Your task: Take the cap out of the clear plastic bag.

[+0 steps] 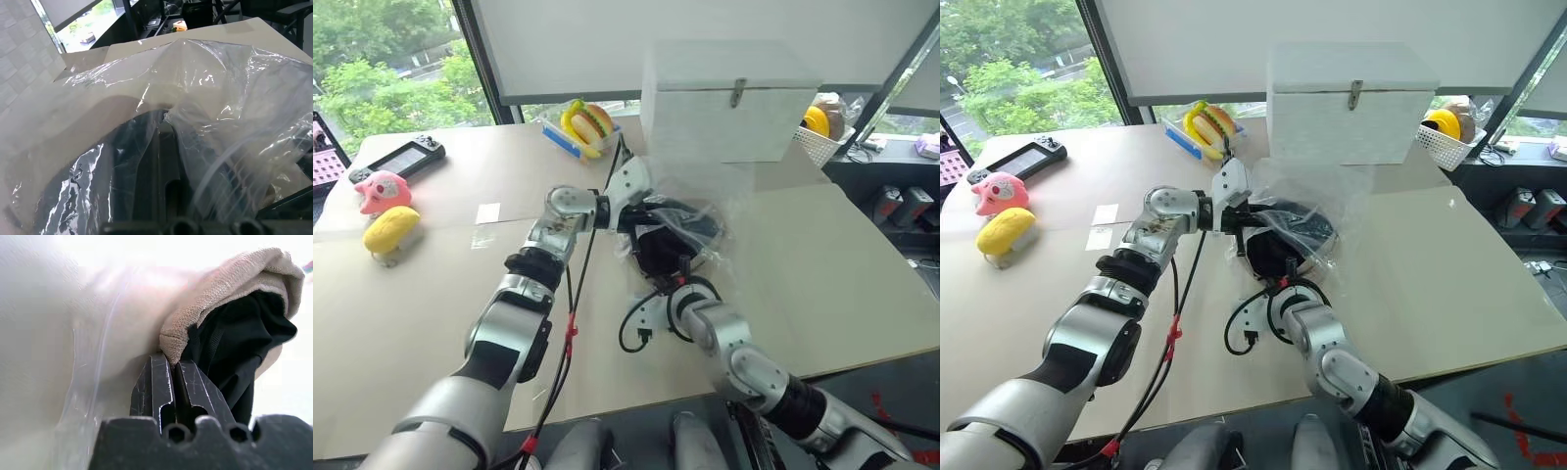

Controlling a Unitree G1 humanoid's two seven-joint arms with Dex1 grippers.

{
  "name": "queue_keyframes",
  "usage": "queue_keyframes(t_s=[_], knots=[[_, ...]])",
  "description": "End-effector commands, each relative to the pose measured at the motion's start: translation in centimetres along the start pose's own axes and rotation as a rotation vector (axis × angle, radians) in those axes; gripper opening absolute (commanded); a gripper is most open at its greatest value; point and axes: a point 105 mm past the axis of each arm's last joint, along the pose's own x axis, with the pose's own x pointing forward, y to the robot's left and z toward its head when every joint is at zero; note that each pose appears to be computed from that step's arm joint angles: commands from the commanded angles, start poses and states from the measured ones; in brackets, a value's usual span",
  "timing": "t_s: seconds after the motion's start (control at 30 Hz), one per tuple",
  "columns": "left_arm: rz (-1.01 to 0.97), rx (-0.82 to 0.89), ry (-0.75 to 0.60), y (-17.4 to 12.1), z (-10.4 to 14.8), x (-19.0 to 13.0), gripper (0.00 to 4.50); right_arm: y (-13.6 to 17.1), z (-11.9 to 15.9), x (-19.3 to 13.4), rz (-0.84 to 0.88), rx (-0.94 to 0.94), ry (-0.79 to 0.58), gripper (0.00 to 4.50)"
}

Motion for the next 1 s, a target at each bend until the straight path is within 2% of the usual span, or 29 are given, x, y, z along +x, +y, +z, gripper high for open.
queue_keyframes(t_s=[0.03, 0.3, 0.37, 0.53, 0.63, 0.7, 0.77, 0.83, 0.93, 1.0], knots=[[-0.009, 0.023, -0.022, 0.0, 1.0, 0.1, 0.00, -0.6, 0.7, -2.7, -0.038, -0.046, -0.028, 0.03], [-0.025, 0.009, -0.008, -0.1, 0.8, 0.2, 0.00, -0.2, 0.5, -6.3, -0.026, -0.077, 0.008, 0.03], [-0.035, 0.006, -0.004, -0.3, 0.7, 0.3, 0.00, -0.3, 0.8, -6.9, -0.035, -0.051, 0.014, 0.03], [-0.049, 0.003, -0.002, -0.4, 0.8, 0.4, 0.00, -2.5, -0.9, -9.0, -0.114, 0.113, 0.074, 0.03], [-0.050, 0.002, -0.004, -0.4, 0.7, 0.5, 0.00, -5.6, -1.0, -11.4, -0.160, 0.343, -0.075, 0.03], [-0.048, 0.000, -0.011, -0.4, 0.8, 0.6, 0.00, -6.6, -1.3, -12.1, -0.156, 0.543, -0.162, 0.03], [-0.045, -0.002, -0.019, -0.4, 0.8, 0.8, 0.00, -6.5, -0.9, -12.2, -0.097, 0.702, -0.251, 0.03], [-0.044, -0.003, -0.022, -0.4, 0.9, 0.8, 0.00, -6.2, -0.4, -12.4, -0.047, 0.736, -0.299, 0.03], [-0.040, -0.003, -0.030, -0.4, 1.0, 1.1, 0.00, -7.9, 1.0, -12.4, -0.043, 1.019, -0.474, 0.03], [-0.038, -0.001, -0.036, -0.4, 1.0, 1.2, 0.00, -8.6, -0.7, -13.4, 0.068, 1.098, -0.647, 0.03]])
